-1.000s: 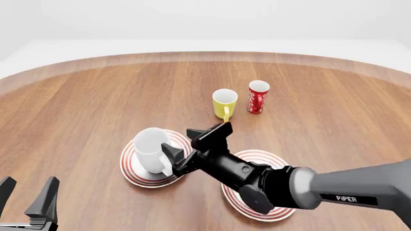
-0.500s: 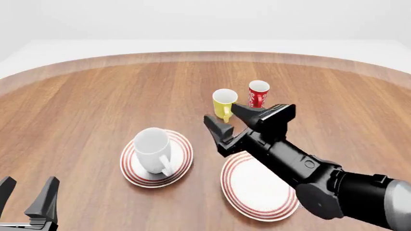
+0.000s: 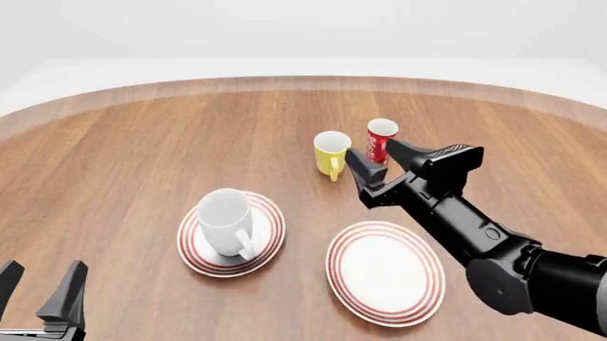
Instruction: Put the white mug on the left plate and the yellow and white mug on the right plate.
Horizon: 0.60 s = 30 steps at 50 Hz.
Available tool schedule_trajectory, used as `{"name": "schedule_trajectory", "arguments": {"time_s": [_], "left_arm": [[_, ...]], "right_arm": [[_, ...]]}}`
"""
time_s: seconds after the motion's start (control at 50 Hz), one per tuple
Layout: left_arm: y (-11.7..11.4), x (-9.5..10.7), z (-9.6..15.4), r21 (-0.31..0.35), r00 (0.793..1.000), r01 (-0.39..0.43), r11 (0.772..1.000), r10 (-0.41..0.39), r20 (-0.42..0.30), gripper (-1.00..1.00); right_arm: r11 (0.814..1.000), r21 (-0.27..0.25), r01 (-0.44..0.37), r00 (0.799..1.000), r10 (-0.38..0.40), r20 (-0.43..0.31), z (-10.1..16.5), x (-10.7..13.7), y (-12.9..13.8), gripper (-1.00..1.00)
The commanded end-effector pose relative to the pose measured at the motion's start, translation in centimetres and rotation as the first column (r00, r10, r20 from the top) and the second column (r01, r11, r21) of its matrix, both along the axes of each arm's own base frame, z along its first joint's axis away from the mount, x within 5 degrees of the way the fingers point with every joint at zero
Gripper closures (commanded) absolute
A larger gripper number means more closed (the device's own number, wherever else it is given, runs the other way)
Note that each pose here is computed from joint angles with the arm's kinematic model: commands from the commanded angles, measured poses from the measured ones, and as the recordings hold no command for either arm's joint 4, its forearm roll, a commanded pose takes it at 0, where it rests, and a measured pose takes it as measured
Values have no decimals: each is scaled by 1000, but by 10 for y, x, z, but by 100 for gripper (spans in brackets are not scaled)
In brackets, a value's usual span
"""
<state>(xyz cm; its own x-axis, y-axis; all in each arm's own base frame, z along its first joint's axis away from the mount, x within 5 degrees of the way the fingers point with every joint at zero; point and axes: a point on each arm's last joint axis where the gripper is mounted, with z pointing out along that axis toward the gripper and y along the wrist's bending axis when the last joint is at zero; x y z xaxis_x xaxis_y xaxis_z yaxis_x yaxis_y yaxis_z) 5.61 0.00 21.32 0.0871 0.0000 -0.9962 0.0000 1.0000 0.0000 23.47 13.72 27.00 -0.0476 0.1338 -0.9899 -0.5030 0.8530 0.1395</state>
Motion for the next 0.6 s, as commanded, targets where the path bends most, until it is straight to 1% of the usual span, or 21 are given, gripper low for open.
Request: {"name": "schedule_trajectory", "arguments": {"time_s": [0.02, 0.32, 0.48, 0.6], "left_arm": [[0, 0, 0, 0, 1000, 0, 1000, 0, 0, -100], [0, 0, 0, 0, 1000, 0, 1000, 0, 0, -100], [0, 0, 0, 0, 1000, 0, 1000, 0, 0, -100], [0, 0, 0, 0, 1000, 0, 1000, 0, 0, -100]], "right_arm": [[998, -15, 56, 998, -57, -12, -4, 18, -8, -100], [993, -40, 112, 993, -114, -37, -15, 44, -14, -100], [991, -47, 126, 990, -129, -49, -22, 51, -16, -100], [991, -53, 123, 990, -126, -62, -26, 59, -12, -100]]}}
